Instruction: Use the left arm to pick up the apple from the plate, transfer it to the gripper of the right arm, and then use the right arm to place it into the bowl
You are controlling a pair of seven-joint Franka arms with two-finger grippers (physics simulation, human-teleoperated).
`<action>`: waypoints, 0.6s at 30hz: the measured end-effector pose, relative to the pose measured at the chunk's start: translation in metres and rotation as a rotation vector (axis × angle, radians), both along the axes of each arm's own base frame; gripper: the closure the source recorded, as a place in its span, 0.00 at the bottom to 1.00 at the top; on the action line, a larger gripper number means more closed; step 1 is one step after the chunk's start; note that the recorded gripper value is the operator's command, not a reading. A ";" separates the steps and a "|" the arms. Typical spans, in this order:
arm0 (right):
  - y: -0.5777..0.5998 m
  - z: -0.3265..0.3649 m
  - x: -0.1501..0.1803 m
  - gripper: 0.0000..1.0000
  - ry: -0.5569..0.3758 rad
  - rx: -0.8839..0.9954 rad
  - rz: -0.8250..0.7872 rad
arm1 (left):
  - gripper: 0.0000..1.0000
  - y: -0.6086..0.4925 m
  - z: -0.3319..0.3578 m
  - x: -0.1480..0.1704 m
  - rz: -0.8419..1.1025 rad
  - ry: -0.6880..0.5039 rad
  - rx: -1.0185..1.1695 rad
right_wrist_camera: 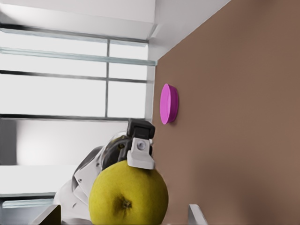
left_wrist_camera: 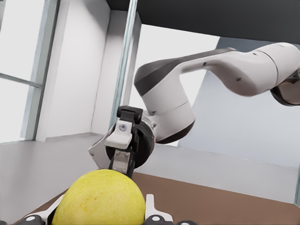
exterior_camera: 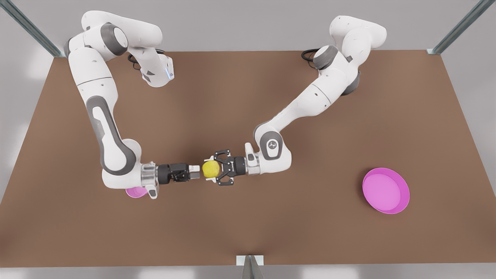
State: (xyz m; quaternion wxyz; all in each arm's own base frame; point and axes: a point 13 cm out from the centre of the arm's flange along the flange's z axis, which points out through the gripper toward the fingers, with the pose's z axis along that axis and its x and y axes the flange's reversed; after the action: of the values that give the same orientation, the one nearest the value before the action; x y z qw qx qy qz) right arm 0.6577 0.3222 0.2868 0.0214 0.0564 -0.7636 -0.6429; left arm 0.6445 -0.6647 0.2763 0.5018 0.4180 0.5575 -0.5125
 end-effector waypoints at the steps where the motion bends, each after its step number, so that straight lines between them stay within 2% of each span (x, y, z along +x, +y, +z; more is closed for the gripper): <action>1: 0.002 -0.002 -0.002 0.00 -0.003 0.002 0.004 | 0.25 -0.001 0.000 0.000 0.001 -0.011 0.002; 18: 0.040 -0.007 -0.012 0.00 -0.064 0.027 0.021 | 0.25 -0.006 -0.008 -0.006 0.009 -0.127 0.029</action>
State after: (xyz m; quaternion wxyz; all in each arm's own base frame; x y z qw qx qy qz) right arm 0.6457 0.3626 0.2802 0.0029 0.0852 -0.7546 -0.6506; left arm 0.6390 -0.6711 0.2687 0.5325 0.4543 0.5337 -0.4745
